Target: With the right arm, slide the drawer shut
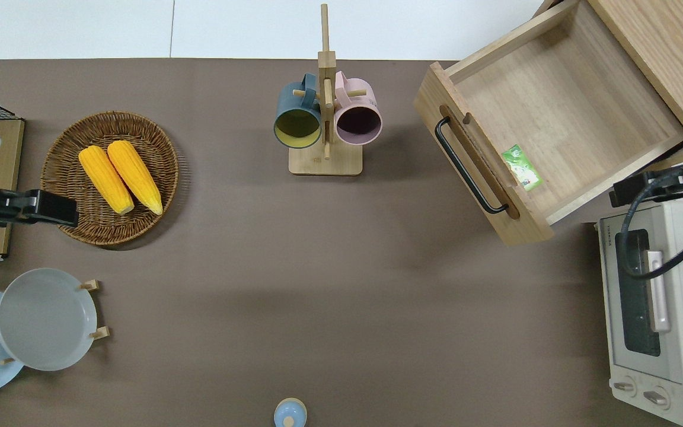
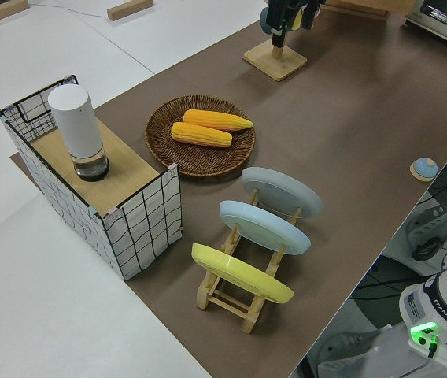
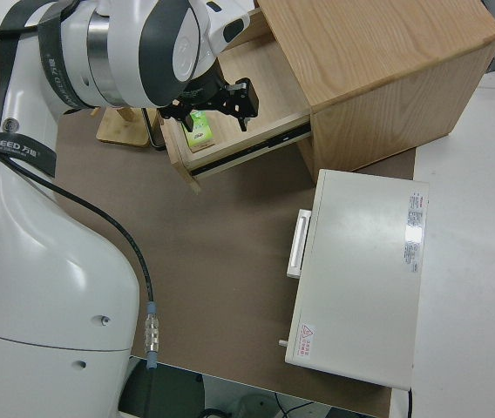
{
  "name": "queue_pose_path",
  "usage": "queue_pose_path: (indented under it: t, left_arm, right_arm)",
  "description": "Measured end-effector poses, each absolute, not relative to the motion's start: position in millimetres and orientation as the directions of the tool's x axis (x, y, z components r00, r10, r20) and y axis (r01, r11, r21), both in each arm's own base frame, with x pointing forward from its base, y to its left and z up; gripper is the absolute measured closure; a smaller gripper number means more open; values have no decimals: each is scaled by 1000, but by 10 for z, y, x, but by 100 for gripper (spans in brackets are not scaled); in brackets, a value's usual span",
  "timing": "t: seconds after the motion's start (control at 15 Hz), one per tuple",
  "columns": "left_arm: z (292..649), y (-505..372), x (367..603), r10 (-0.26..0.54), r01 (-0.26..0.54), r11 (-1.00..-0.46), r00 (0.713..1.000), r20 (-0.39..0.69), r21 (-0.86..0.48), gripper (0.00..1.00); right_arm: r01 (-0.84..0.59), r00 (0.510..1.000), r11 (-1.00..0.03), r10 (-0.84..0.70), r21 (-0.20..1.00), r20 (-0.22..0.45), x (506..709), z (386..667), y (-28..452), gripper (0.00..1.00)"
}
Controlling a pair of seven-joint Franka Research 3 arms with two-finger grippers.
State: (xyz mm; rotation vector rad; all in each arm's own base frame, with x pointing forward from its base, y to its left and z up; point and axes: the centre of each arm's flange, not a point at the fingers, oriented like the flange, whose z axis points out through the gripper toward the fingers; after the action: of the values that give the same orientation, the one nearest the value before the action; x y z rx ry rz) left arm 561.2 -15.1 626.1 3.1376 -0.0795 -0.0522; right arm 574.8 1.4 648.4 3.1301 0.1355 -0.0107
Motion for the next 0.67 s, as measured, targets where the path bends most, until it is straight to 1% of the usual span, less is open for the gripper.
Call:
queue_pose_path:
  t: [0.13, 0.2, 0.33, 0.4, 0.47, 0.53, 0.67]
  left_arm:
    - [6261, -151, 5612, -51, -51, -999, 998, -33, 3, 0]
    - [6261, -151, 5612, -51, -51, -999, 998, -33, 3, 0]
    - [6261, -151, 5612, -51, -51, -999, 998, -33, 3, 0]
    - [6261, -151, 5612, -51, -51, -999, 998, -33, 3, 0]
    - [6261, -151, 5612, -51, -51, -999, 998, -33, 3, 0]
    - [6261, -151, 5612, -51, -51, -999, 998, -33, 3, 0]
    - [6261, -151, 5612, -51, -51, -999, 998, -33, 3, 0]
  right_arm:
    - [86, 996, -996, 86, 9, 1, 5744, 6525, 14, 46]
    - [86, 996, -996, 86, 9, 6, 5742, 6546, 14, 56]
    - [86, 996, -996, 86, 10, 10, 5738, 6570, 14, 81]
    - [86, 996, -996, 86, 10, 11, 5737, 6573, 14, 88]
    - [86, 996, -996, 86, 10, 10, 5736, 6573, 14, 97]
    - [86, 996, -996, 86, 10, 10, 5736, 6573, 14, 99]
    - [89, 996, -996, 89, 10, 10, 5736, 6573, 27, 99]
